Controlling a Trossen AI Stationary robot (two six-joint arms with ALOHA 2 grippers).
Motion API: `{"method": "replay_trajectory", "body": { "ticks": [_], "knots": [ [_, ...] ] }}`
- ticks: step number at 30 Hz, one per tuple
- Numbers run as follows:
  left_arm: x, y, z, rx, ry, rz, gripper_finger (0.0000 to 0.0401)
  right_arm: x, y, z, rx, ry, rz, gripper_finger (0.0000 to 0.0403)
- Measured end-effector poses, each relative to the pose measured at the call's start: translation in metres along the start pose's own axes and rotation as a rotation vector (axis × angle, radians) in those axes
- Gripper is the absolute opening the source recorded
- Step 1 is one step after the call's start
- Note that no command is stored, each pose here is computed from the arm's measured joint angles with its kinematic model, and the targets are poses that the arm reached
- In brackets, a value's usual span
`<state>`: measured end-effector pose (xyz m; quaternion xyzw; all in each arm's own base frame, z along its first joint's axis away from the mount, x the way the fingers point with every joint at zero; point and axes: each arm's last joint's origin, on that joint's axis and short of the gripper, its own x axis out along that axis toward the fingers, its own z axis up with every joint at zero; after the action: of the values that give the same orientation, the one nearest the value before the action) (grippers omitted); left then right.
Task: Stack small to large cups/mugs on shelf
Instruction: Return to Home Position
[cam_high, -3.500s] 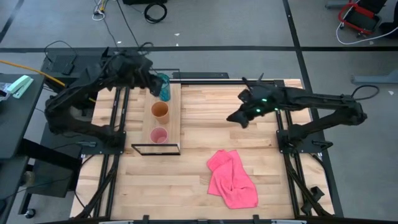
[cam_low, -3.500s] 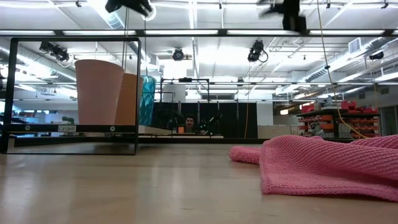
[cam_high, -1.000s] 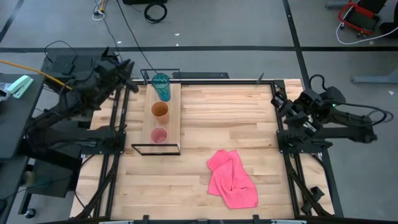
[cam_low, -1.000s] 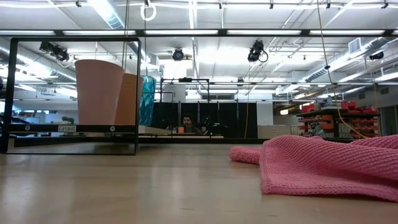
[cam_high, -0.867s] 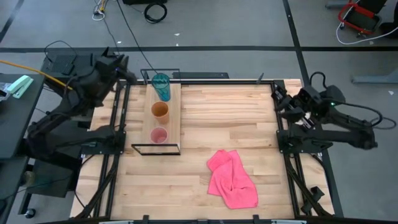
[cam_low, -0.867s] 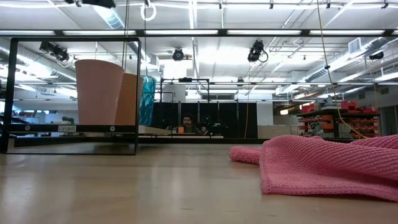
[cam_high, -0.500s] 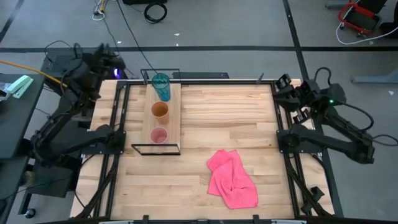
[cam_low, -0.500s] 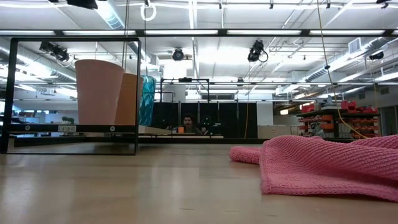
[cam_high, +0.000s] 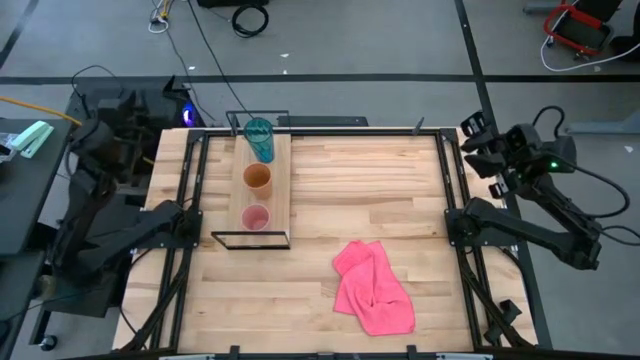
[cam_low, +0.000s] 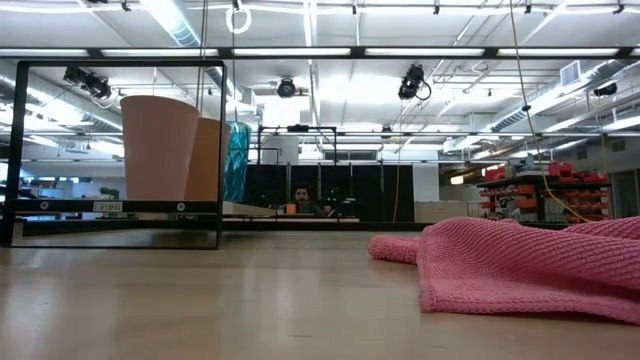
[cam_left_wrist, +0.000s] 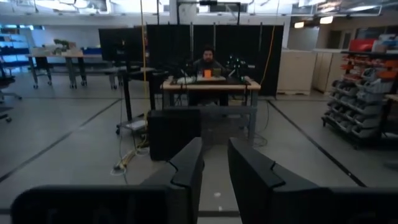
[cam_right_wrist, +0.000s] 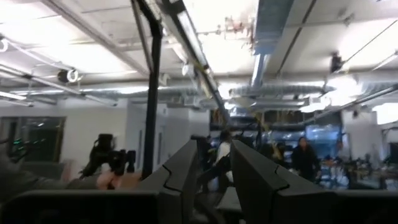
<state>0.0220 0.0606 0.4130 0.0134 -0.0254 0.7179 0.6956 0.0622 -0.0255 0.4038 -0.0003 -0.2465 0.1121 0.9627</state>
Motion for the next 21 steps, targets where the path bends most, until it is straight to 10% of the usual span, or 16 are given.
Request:
{"method": "replay_trajectory", "body": {
  "ticks": [21],
  "knots": [
    [-0.033,0.025,-0.056,-0.128,0.011,0.015,0.0084,-0.058,0.059,-0.014,-0.058,-0.091,0.005,0.0104]
  ]
}}
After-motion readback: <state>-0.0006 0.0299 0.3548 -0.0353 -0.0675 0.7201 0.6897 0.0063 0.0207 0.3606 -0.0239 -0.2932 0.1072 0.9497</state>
